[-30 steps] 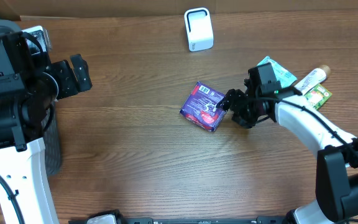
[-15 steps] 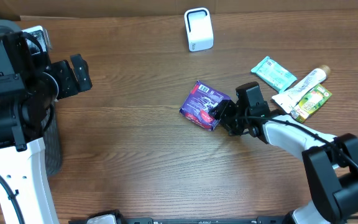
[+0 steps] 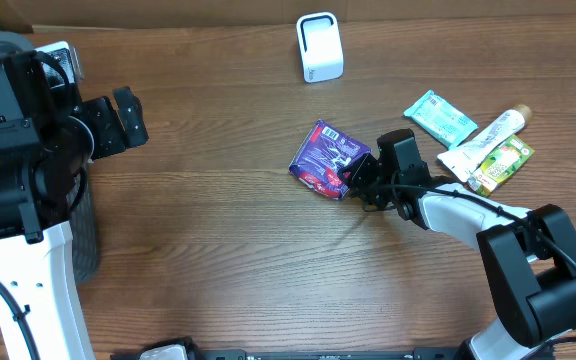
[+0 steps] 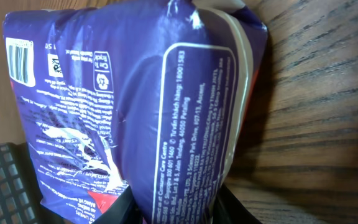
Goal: Scan the item barcode
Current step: 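Lift the pad pack and carry it up to the white scanner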
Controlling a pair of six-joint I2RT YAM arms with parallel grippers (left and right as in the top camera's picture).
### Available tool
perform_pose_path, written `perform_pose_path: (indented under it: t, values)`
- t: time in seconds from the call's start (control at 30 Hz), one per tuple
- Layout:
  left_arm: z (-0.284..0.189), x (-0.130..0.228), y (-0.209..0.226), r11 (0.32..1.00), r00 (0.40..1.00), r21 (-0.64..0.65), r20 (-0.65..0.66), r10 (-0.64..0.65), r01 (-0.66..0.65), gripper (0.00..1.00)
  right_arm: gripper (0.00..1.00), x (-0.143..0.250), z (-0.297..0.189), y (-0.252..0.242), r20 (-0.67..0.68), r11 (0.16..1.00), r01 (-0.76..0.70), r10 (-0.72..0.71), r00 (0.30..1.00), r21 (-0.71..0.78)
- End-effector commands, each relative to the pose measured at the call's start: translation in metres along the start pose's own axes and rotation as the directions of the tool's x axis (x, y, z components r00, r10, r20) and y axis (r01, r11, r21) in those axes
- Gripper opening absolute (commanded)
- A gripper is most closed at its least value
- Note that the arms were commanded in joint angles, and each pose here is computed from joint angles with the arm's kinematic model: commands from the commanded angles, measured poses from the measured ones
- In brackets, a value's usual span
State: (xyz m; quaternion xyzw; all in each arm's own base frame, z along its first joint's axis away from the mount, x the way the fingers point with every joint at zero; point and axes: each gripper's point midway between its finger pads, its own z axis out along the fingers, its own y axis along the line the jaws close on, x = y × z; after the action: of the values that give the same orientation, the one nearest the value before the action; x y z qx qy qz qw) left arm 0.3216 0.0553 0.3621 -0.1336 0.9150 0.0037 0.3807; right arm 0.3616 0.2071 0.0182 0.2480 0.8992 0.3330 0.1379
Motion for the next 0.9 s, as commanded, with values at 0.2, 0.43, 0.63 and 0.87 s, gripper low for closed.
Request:
perform_pose_path:
  t: [0.2,0.43,0.63,0.87]
  values:
    - [-0.003,-0.004,0.002,1.0,1.0,-0.007,0.014,-0.004,0.004,1.0,0.06,0.005,-0.01,0.032,-0.127,0.968,0.171,-0.196,0.972,-0.186]
    - [-0.003,-0.004,0.002,1.0,1.0,-0.007,0.014,-0.004,0.004,1.0,0.04,0.009,-0.049,0.088,-0.137,0.842,0.376,-0.456,0.879,-0.387]
    - [-0.003,-0.004,0.002,1.0,1.0,-0.007,0.014,-0.004,0.004,0.99,0.04,-0.001,-0.083,0.105,-0.099,0.791,0.535,-0.583,0.807,-0.296]
    - [-0.003,-0.004,0.002,1.0,1.0,-0.007,0.014,-0.004,0.004,1.0,0.04,-0.021,-0.131,0.122,-0.018,0.676,0.728,-0.734,0.679,-0.114]
